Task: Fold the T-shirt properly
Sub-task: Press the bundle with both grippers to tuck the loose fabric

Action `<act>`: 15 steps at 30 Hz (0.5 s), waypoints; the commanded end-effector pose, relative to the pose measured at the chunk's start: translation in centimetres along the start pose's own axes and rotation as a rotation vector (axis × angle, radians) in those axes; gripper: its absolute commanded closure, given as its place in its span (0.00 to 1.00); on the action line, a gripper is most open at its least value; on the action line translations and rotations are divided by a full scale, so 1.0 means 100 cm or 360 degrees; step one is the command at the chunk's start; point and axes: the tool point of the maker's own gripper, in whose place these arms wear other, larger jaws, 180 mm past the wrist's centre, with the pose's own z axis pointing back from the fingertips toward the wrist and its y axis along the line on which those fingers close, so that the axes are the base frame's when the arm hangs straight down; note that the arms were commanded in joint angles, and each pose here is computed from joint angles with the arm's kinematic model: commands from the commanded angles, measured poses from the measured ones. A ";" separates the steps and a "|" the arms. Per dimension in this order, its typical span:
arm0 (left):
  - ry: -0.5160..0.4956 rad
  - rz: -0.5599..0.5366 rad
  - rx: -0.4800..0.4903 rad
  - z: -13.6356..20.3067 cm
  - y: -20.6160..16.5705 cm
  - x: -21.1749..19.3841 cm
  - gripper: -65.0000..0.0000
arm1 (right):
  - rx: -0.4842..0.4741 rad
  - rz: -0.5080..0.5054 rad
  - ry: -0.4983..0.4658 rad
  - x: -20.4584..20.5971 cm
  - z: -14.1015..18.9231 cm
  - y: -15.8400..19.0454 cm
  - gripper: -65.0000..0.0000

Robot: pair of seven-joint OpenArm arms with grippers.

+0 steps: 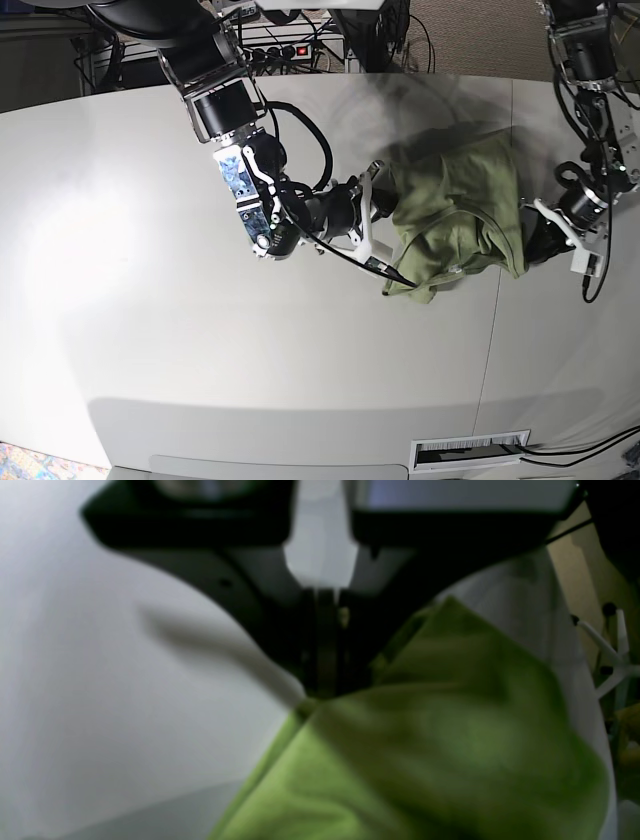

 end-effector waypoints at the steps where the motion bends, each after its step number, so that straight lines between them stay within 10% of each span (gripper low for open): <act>1: -0.0064 -0.0061 0.0017 0.008 0.011 0.023 1.00 | -0.0008 0.0034 -0.0059 0.017 0.006 -0.002 1.00; 15: -0.0002 -0.0050 -0.0408 0.046 -0.074 0.047 1.00 | -0.0262 0.0199 -0.0125 0.031 0.013 -0.032 1.00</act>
